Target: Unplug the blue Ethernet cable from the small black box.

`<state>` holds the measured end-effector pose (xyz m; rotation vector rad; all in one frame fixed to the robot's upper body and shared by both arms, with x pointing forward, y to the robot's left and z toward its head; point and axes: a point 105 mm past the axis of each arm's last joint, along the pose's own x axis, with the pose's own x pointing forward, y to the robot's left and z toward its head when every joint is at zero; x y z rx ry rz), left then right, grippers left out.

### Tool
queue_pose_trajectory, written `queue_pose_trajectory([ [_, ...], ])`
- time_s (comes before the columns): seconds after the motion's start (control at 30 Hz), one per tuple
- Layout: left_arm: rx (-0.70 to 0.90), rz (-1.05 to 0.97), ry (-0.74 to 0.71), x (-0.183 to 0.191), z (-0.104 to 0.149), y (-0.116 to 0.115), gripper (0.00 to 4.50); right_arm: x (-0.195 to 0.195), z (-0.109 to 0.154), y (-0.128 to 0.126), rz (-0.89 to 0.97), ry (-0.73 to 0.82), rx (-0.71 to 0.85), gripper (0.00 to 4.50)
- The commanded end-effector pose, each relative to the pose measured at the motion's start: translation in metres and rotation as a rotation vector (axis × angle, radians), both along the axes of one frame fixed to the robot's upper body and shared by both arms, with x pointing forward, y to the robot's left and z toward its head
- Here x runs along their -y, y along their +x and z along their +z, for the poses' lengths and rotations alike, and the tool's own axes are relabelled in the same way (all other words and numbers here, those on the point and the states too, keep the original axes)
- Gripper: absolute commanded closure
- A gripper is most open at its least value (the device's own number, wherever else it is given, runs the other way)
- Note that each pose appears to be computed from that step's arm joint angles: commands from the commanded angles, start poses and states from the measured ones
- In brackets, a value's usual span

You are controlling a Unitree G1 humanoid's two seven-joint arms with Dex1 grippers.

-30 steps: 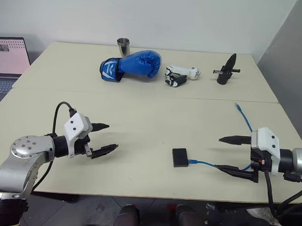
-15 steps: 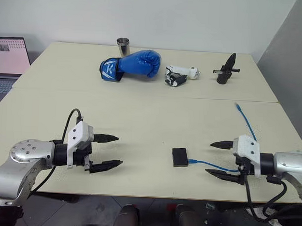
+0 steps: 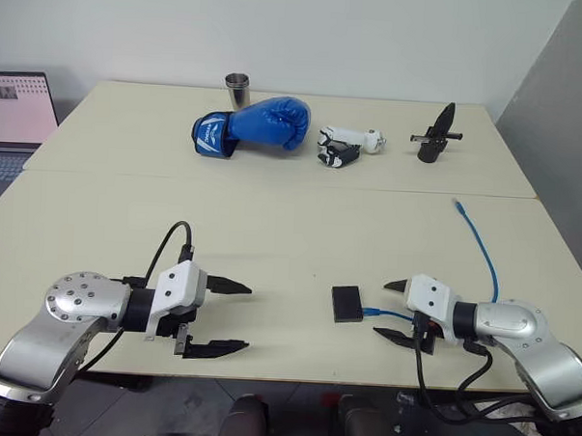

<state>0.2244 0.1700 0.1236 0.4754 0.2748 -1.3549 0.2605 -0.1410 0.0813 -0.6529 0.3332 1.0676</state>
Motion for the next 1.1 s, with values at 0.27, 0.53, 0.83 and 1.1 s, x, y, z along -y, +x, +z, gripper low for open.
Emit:
queue_pose_trajectory([
  [0.27,0.033,-0.031,-0.001,0.005,0.001,0.001,0.00,-0.004,0.003,0.010,0.013,-0.036,0.054,1.49],
  [0.53,0.034,-0.013,-0.008,0.003,-0.001,0.003,0.00,-0.006,0.004,0.011,0.072,-0.080,0.091,3.54],
  [0.83,-0.027,0.184,-0.100,-0.011,0.000,0.029,0.00,-0.018,0.026,0.019,0.155,-0.099,0.245,4.49],
  [1.1,-0.286,0.401,-0.469,-0.004,0.035,0.065,0.00,-0.042,0.077,0.046,0.249,-0.140,0.666,4.49],
])
